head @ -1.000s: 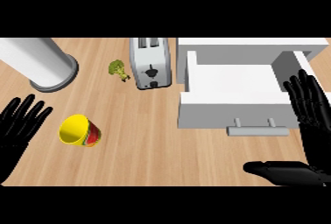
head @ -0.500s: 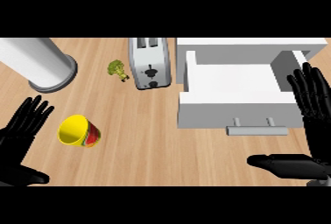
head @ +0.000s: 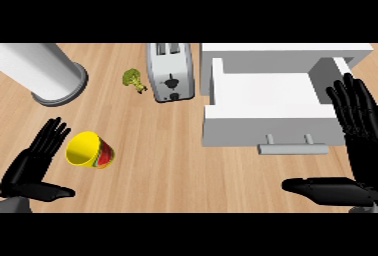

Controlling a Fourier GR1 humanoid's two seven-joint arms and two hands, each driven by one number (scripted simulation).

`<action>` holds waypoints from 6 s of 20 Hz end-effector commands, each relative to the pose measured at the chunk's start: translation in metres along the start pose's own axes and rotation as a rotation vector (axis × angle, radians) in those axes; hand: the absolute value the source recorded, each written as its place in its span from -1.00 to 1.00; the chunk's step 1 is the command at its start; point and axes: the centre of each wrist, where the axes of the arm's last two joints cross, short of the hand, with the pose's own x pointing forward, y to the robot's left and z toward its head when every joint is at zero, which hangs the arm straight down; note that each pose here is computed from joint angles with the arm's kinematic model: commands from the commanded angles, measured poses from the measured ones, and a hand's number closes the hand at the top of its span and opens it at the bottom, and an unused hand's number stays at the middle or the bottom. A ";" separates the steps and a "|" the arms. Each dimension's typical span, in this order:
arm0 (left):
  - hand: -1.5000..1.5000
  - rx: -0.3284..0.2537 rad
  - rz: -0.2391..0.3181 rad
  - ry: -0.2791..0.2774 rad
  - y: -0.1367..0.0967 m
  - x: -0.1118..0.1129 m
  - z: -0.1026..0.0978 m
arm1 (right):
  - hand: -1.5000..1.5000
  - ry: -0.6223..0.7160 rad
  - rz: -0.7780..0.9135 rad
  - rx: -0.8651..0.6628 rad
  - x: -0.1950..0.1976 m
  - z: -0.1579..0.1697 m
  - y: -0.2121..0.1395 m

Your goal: Pick up the cup, place it into the drawer and close the drawer

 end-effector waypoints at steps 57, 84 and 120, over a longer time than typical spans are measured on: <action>1.00 -0.197 0.435 -0.163 -0.058 -0.067 -0.054 | -1.00 0.013 -0.012 0.034 -0.016 -0.013 -0.001; 1.00 0.005 0.167 -0.541 -0.140 0.036 -0.171 | -1.00 0.030 0.003 -0.013 -0.015 -0.005 -0.019; 1.00 -0.068 -0.033 -0.291 -0.334 0.183 -0.279 | -1.00 0.011 0.005 0.035 -0.011 0.001 -0.039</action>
